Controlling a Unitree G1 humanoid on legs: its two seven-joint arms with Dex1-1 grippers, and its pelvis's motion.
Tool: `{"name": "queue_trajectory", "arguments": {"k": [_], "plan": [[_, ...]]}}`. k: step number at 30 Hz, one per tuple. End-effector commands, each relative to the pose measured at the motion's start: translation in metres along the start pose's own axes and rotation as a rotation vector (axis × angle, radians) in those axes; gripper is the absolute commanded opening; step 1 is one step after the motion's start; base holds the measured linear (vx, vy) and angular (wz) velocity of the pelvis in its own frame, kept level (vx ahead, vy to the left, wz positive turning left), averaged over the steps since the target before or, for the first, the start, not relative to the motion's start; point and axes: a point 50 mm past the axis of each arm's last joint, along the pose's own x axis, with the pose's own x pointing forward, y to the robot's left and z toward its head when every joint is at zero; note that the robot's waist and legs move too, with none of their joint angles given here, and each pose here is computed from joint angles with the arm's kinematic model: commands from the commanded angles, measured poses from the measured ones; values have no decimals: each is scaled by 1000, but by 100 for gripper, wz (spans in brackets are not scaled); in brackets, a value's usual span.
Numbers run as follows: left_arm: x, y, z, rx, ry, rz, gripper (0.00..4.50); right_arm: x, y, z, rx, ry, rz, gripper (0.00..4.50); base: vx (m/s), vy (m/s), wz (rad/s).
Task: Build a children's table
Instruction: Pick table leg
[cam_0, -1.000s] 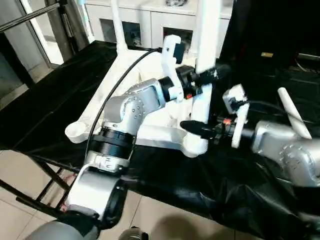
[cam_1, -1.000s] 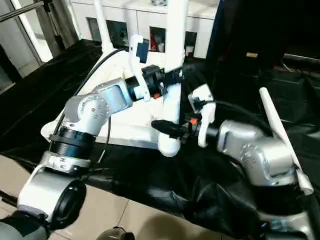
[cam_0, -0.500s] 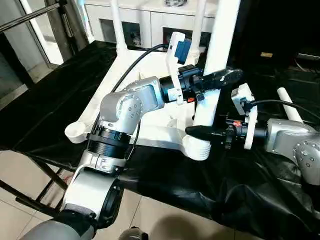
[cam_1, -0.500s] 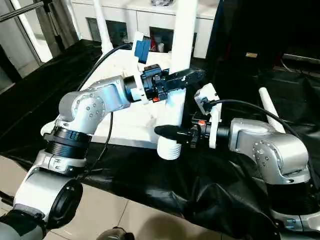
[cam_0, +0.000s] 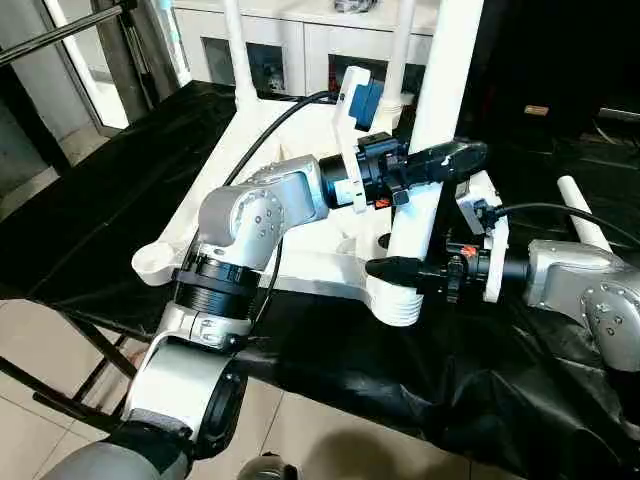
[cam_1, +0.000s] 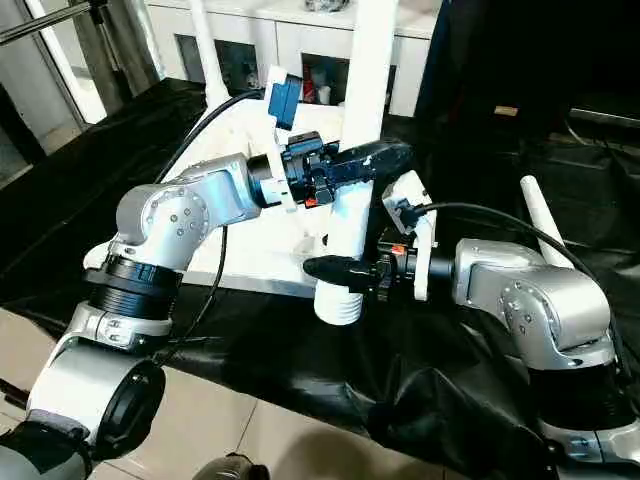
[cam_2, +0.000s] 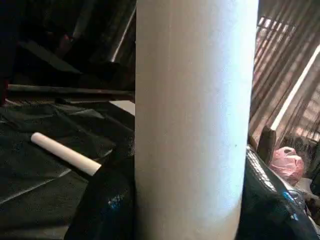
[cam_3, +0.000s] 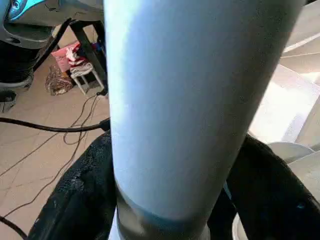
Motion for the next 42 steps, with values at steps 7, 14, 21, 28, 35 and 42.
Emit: {"name": "queue_trajectory", "arguments": {"k": [7, 14, 21, 28, 35, 42], "plan": [[1, -6, 8, 20, -26, -40, 183, 2, 1, -6, 28, 7, 5, 226, 0, 0, 0], [0, -5, 11, 25, -41, -29, 183, 2, 0, -8, 45, 3, -7, 194, 0, 0, 0], [-3, -3, 15, 25, -81, -9, 183, 4, 0, -10, 67, -12, -19, 191, 0, 0, 0], [-4, -1, 17, 34, -89, 13, 183, 5, 0, -10, 62, -18, -23, 191, 0, 0, 0], [-2, 0, 19, 78, -105, 27, 277, 6, 1, -10, 49, -26, -23, 191, 0, 0, 0], [6, -5, 43, 118, -336, 64, 280, 7, 1, -10, 45, -39, -28, 191, 0, 0, 0]]}}
